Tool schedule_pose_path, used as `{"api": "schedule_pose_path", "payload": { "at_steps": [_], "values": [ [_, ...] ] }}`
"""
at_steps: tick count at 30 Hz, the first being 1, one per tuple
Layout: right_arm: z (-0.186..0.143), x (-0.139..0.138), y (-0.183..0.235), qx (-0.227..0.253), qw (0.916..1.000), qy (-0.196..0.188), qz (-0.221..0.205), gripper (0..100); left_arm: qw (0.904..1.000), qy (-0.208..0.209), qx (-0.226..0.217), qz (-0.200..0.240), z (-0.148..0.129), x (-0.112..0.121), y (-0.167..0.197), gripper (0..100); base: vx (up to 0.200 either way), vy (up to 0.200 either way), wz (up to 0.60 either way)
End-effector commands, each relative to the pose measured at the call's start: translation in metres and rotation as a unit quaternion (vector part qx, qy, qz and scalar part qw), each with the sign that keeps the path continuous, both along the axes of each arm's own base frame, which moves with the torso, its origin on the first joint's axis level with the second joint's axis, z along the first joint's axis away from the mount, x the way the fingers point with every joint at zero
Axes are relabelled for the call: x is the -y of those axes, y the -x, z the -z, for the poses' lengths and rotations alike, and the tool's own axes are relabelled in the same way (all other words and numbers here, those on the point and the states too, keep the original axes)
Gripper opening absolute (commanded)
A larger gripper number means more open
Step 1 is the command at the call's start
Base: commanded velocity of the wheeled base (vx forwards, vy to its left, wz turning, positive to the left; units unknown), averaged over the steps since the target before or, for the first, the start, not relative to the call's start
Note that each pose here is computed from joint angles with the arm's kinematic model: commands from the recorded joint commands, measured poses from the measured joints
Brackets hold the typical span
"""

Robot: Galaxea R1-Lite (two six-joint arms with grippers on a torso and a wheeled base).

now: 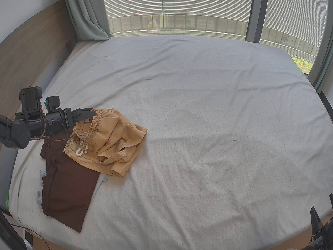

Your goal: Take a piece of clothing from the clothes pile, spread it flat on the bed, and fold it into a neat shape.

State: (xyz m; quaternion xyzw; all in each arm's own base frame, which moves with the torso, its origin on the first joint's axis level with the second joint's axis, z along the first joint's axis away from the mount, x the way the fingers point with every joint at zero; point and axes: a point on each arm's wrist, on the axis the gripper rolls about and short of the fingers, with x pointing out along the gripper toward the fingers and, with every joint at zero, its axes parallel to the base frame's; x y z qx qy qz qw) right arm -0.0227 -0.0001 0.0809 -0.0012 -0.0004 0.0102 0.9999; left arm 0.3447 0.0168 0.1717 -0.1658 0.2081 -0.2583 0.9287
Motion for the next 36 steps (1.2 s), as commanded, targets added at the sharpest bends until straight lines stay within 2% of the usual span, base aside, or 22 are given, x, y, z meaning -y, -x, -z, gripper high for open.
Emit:
{"api": "schedule_pose_path", "payload": {
  "at_steps": [1, 14, 30, 36],
  "values": [
    [0.005, 0.0, 0.0, -0.002, 1.0, 0.0, -0.001, 100, 0.9999, 0.001, -0.013, 0.0, 0.013, 0.0, -0.017, 100, 0.0, 0.0, 0.0],
    [0.005, 0.0, 0.0, -0.002, 1.0, 0.0, -0.001, 100, 0.9999, 0.0, -0.013, 0.001, 0.027, -0.002, -0.049, 100, 0.0, 0.0, 0.0],
    [0.005, 0.0, 0.0, -0.002, 1.0, 0.0, -0.001, 100, 0.9997, -0.004, -0.013, 0.022, 0.041, 0.027, -0.071, 100, 0.0, 0.0, 0.0],
    [0.005, 0.0, 0.0, -0.002, 1.0, 0.0, -0.001, 100, 0.9998, -0.008, -0.006, 0.016, 0.05, 0.029, -0.077, 100, 0.0, 0.0, 0.0]
  ]
}}
